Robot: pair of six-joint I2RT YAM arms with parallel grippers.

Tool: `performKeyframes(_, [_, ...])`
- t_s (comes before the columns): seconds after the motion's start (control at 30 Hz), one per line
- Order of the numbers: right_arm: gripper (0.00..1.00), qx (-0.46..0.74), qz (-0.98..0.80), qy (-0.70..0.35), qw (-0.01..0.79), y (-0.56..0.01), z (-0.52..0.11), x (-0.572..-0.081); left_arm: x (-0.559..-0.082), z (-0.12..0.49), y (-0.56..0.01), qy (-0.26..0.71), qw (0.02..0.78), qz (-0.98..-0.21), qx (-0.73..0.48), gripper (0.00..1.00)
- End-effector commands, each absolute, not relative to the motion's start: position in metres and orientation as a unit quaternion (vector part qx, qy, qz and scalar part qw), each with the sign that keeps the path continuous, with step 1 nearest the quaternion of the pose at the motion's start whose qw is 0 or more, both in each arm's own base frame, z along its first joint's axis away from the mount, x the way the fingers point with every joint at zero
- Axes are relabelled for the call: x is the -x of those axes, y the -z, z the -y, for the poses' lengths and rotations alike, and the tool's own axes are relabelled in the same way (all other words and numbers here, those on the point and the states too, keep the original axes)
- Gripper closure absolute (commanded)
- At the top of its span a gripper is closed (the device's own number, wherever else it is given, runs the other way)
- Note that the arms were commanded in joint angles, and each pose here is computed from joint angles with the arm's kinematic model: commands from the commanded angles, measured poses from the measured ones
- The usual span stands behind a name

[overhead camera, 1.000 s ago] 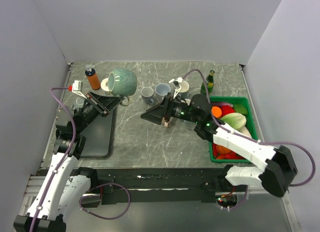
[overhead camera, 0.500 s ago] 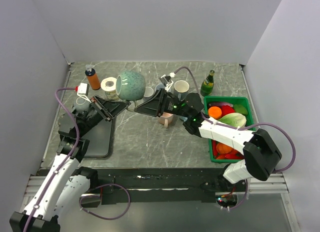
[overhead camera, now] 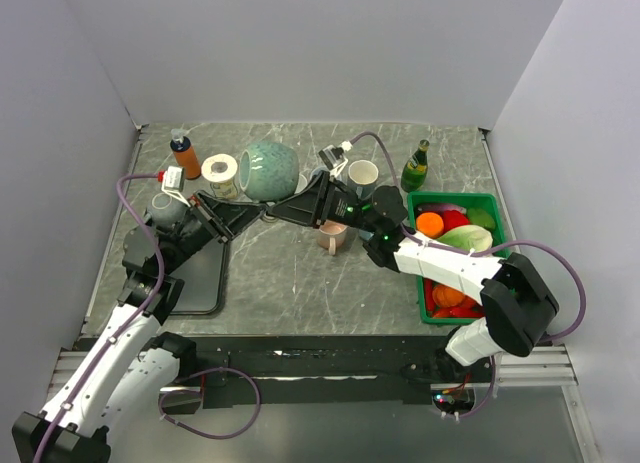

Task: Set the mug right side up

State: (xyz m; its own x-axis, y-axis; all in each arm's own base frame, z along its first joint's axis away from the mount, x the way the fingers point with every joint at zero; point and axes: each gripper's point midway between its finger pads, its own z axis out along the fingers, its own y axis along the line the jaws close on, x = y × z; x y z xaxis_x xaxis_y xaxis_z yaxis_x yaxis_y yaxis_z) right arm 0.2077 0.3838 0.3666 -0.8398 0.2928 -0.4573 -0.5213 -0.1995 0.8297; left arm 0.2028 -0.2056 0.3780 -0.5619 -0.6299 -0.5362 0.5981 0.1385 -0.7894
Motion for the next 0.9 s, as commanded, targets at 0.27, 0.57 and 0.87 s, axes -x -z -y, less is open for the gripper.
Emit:
performKeyframes(0.27, [0.9,0.112,-0.527,-0.785,0.306,-0.401,-0.377,-0.208,-0.181,0.199,-0.43,0.669,0.541,-0.507,-0.044,0.99])
performKeyframes(0.57, [1.0,0.116,-0.531,-0.772,0.329,-0.404,-0.373,-0.208,-0.185,0.202,-0.424,0.663,0.536,-0.52,-0.045,0.99])
performKeyframes(0.87, [1.0,0.114,-0.554,-0.726,0.391,-0.406,-0.359,-0.212,-0.199,0.198,-0.414,0.604,0.553,-0.572,-0.037,0.47])
